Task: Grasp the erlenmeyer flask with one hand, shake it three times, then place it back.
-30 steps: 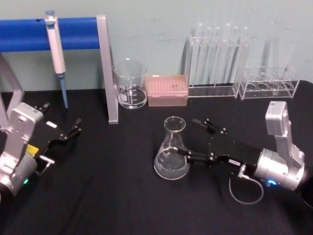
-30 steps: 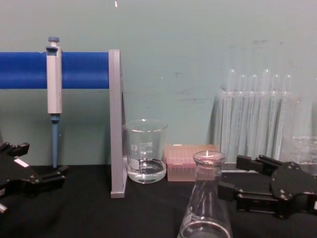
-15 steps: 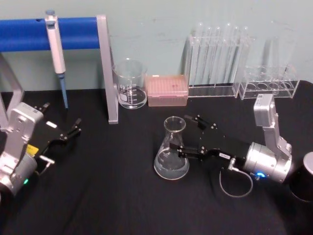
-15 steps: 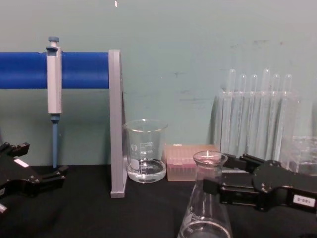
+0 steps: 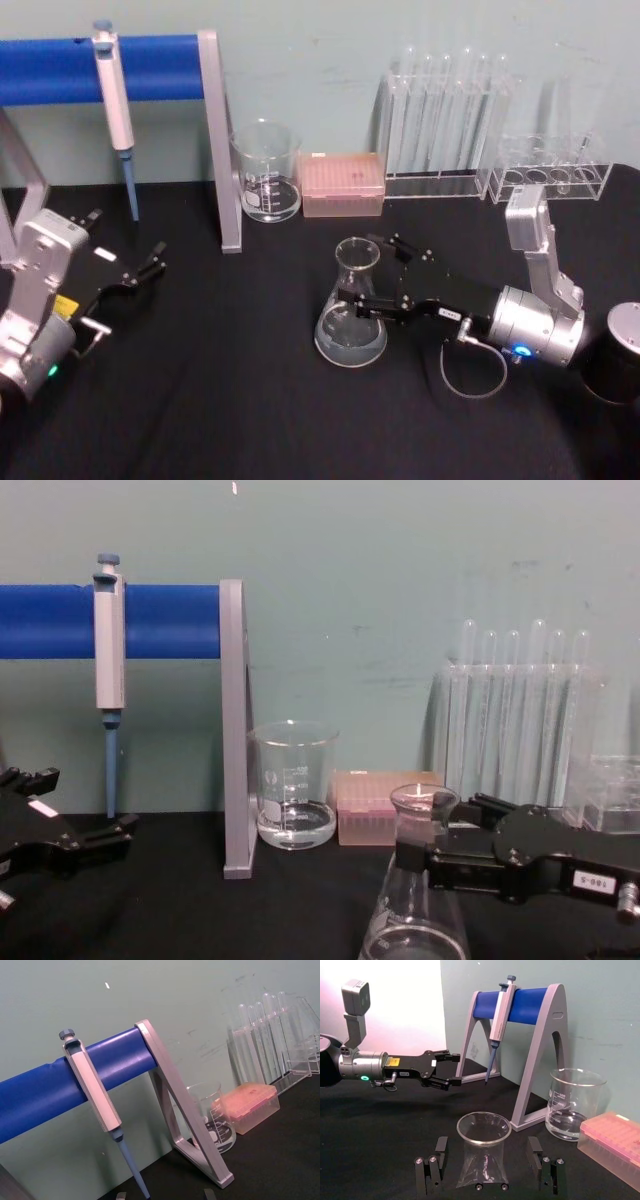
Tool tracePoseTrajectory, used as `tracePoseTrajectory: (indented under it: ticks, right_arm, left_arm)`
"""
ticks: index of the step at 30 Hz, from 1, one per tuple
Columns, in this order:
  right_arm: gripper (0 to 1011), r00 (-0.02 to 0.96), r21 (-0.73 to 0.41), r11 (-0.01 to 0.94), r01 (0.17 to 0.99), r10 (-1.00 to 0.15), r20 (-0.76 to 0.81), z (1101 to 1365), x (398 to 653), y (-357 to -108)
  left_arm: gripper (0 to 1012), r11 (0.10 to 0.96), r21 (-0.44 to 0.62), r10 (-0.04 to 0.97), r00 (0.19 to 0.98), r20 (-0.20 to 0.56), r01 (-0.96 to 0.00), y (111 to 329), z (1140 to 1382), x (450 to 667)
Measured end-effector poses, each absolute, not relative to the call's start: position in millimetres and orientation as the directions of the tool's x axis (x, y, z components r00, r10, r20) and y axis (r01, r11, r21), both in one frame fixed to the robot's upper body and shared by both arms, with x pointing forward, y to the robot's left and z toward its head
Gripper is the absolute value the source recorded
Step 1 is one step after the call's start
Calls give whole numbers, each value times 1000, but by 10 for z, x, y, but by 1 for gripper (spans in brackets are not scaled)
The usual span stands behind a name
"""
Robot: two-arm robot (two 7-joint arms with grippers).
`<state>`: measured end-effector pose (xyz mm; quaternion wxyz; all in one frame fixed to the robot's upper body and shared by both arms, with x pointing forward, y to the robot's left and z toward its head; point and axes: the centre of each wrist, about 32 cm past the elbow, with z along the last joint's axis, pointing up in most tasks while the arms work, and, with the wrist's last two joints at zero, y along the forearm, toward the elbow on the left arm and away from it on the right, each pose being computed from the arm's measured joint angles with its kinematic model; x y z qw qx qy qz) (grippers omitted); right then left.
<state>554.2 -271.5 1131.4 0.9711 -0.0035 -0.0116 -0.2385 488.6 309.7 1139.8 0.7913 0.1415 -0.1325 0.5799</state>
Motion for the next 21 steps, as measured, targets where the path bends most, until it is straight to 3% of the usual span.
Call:
tracePoseTrajectory:
  ticks: [21]
  right_arm:
    - [1000, 887, -17, 887, 461, -461, 15, 11294, 5578, -2671]
  left_arm:
    - [1001, 287, 70, 880, 292, 374, -955, 3097, 11398, 4886]
